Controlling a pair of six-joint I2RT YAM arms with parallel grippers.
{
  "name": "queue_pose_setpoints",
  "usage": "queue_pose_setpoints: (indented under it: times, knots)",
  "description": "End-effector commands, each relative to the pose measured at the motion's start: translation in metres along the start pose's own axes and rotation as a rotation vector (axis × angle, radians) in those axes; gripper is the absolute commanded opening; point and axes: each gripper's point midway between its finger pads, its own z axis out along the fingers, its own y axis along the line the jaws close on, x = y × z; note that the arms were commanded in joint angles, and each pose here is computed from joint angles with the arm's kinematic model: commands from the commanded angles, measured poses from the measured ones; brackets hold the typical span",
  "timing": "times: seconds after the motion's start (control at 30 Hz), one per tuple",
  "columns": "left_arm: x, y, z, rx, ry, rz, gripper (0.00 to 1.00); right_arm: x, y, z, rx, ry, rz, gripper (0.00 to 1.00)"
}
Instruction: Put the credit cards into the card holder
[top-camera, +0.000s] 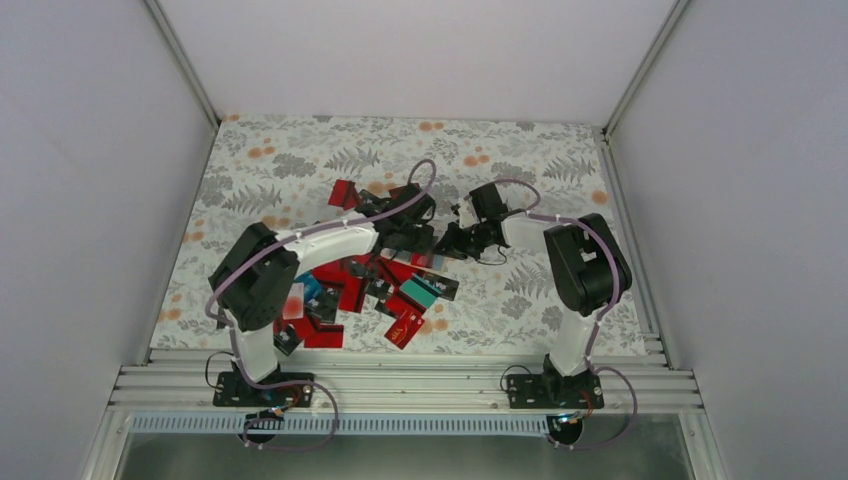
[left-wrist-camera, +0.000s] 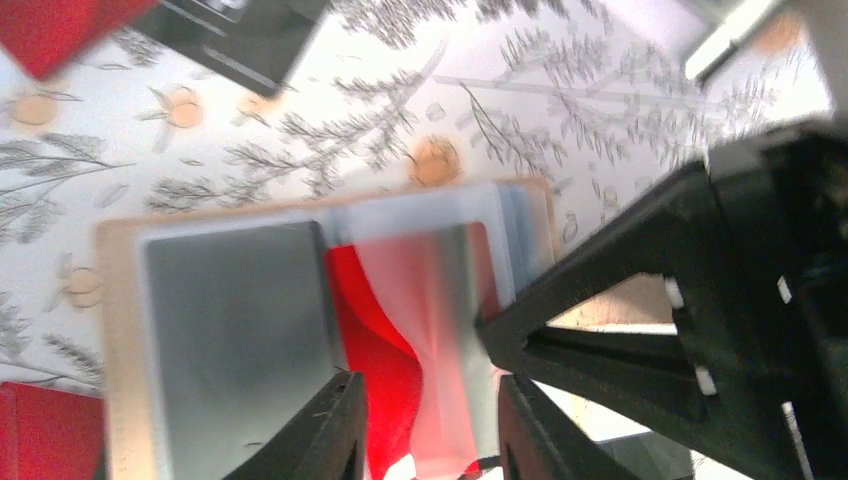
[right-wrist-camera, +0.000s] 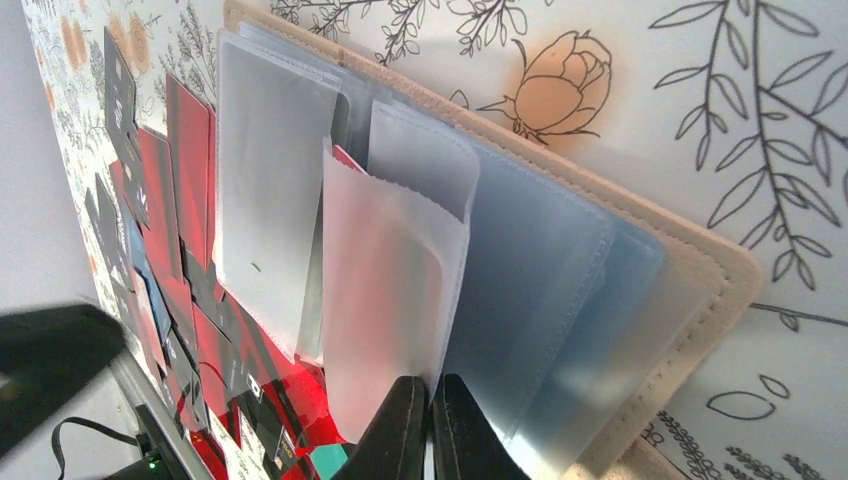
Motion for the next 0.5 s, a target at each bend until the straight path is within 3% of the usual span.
queue_pose_setpoints:
  times: [0.0,0.47]
  knots:
    - [-0.015,0.020,-0.019,-0.008,-0.050,-0.026,0.39,-0.007,0.003,0.003,0.007,-0.012,-0.018,0.05]
    - [0.008,0.100,-0.002,-0.091,0.021,-0.094,0.39,-0.014,0.002,-0.008,0.070,-0.037,-0.013,0.05]
